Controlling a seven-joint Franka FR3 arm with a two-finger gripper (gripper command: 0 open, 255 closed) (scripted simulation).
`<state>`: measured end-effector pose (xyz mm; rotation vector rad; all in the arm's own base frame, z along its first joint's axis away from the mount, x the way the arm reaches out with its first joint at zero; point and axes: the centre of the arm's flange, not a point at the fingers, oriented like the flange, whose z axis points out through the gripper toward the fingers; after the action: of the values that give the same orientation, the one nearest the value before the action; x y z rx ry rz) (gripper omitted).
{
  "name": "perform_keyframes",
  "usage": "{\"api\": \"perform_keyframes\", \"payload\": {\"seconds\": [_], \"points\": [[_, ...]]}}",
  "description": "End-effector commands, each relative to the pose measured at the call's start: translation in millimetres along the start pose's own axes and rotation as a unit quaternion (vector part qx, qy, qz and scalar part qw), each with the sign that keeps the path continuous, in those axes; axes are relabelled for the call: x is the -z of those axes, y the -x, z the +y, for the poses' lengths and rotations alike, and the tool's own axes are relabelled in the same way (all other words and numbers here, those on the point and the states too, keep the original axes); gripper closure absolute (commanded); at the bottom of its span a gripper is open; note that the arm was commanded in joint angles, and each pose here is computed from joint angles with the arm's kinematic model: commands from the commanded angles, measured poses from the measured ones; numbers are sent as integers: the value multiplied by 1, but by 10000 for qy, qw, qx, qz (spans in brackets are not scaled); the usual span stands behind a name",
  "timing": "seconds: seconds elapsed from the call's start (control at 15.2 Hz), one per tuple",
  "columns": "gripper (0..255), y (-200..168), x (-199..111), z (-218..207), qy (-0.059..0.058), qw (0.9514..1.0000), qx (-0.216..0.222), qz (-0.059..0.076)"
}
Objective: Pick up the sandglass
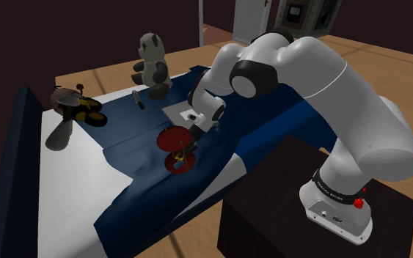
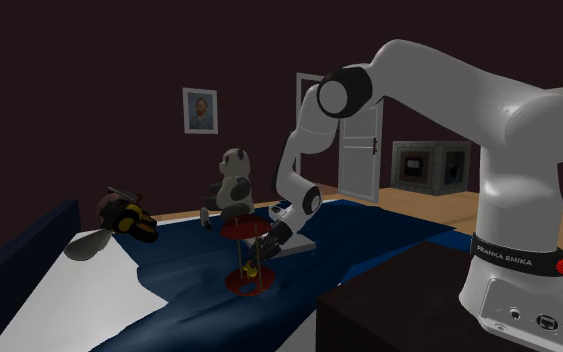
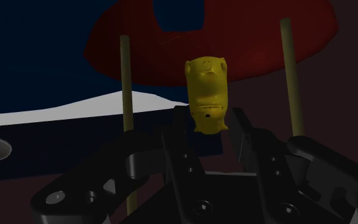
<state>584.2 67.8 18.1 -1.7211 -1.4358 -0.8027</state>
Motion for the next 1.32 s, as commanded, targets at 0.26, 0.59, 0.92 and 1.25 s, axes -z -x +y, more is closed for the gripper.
{"api": "perform_keyframes", "payload": {"seconds": [0.26, 0.59, 0.92, 1.25], "points": [[255, 0, 0, 0, 0, 10000, -1, -1], [255, -13, 8, -2, 0, 10000, -1, -2], [255, -35, 22, -6, 0, 10000, -1, -2], [255, -57, 36, -10, 0, 10000, -1, -2]]}}
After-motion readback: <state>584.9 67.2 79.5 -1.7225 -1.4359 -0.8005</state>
